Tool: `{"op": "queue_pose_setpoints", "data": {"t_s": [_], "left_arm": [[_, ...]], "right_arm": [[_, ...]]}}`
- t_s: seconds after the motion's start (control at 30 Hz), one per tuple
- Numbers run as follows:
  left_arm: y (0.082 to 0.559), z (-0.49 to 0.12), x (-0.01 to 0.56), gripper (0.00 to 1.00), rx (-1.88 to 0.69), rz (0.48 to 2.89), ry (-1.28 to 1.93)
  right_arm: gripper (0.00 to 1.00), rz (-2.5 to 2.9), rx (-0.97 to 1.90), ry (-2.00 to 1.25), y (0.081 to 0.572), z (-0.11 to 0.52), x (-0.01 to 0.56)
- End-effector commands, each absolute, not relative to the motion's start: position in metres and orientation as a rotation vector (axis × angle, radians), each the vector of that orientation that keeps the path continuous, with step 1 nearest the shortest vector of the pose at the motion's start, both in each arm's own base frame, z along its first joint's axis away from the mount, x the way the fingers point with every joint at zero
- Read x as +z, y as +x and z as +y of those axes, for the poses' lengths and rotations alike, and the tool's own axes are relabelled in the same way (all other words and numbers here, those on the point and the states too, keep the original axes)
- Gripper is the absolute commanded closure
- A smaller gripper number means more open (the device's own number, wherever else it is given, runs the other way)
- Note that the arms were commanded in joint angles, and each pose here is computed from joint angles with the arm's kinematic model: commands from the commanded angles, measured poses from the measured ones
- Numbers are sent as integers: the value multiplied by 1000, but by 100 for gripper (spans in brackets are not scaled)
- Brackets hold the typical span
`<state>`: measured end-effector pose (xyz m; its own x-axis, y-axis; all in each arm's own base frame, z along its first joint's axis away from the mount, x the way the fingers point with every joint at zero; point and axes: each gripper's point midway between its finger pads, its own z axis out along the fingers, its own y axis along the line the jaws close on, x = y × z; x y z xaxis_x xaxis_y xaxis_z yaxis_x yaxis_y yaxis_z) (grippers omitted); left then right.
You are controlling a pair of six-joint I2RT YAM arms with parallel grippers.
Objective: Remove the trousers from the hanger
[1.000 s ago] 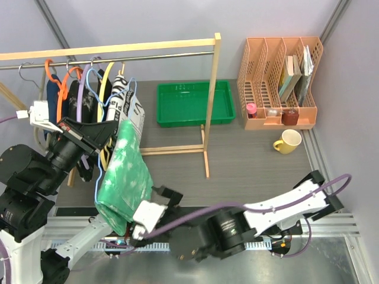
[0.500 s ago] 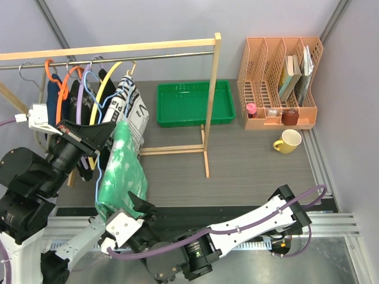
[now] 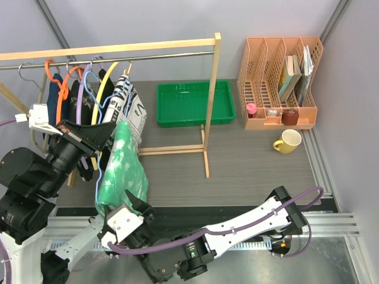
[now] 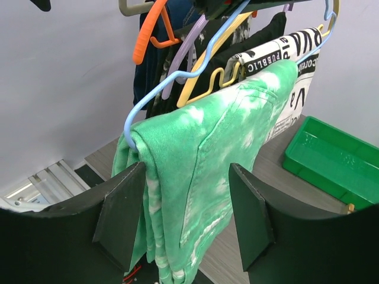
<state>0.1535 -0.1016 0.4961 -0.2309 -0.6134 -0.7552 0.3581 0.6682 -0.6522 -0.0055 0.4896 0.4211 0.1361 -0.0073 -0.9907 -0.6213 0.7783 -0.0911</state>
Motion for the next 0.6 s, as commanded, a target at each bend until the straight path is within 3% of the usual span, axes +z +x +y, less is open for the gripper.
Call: {"op": "queue_pose_setpoints", "data": {"t_s": [0.0,0.57], "left_arm": [[149,-102,533,99,-974,1426,-203],[153,-115,532,100,-1032,1448,-180]], "right_arm": [[37,1397,537,-492,0,492,425],[39,1447,499,-441,23,494,396]]}}
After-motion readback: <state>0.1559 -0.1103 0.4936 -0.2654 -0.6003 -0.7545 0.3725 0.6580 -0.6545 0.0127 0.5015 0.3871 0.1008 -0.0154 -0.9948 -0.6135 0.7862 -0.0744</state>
